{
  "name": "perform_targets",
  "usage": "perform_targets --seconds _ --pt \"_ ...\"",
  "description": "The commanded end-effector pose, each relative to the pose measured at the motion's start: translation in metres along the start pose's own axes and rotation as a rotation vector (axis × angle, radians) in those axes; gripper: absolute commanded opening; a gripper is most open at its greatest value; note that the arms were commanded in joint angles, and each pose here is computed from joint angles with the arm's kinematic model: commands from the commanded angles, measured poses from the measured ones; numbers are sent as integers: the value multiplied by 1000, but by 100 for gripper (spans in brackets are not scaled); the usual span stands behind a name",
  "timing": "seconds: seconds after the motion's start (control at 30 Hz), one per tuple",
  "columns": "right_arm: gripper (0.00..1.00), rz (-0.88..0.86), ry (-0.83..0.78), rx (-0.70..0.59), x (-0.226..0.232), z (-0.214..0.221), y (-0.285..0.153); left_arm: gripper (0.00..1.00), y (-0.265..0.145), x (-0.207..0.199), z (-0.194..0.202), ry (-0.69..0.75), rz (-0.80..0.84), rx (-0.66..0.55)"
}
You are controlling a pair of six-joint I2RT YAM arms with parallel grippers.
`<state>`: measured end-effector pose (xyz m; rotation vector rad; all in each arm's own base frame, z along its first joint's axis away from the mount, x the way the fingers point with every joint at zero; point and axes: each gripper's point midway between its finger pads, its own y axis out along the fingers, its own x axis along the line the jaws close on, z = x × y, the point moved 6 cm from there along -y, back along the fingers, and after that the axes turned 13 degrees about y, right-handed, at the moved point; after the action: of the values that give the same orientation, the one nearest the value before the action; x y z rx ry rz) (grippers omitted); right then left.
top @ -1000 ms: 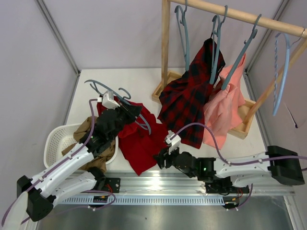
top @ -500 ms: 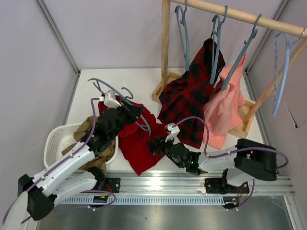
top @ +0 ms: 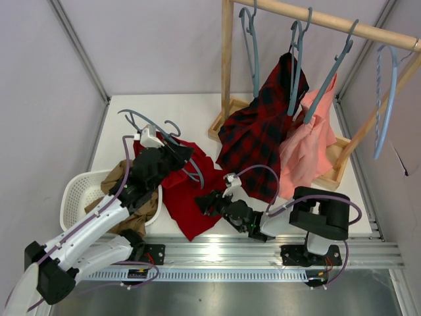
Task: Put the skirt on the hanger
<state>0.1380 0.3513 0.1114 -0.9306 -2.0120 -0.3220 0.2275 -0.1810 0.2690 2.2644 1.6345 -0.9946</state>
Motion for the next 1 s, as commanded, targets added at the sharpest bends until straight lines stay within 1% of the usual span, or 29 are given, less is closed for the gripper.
perform_targets --seconds 0.0,0.17,0.27,0.43,0.53,0.6,0.77,0.97 --pt "51 -88 74 -144 28 -19 12 2 -8 -19 -28 -36 60 -63" --pt "48 -97 64 -172 24 -21 21 2 -11 -23 -36 -44 68 -61" --pt "47 -90 47 -146 17 -18 20 2 -12 -21 -38 -36 59 -59" --pt "48 -71 -45 -114 13 -18 15 2 -16 -19 -41 -52 64 -59" --pt "48 -51 -140 -88 11 -19 9 2 -19 -19 -42 -43 70 -44" --pt "48 -35 -173 -72 6 -20 5 2 -23 -19 -44 -37 78 -43" --pt "48 -43 -257 22 -3 -21 0 2 -32 -16 -48 -28 84 -41" --pt "48 -67 -294 73 -9 -28 5 2 -43 -13 -40 -33 110 -7"
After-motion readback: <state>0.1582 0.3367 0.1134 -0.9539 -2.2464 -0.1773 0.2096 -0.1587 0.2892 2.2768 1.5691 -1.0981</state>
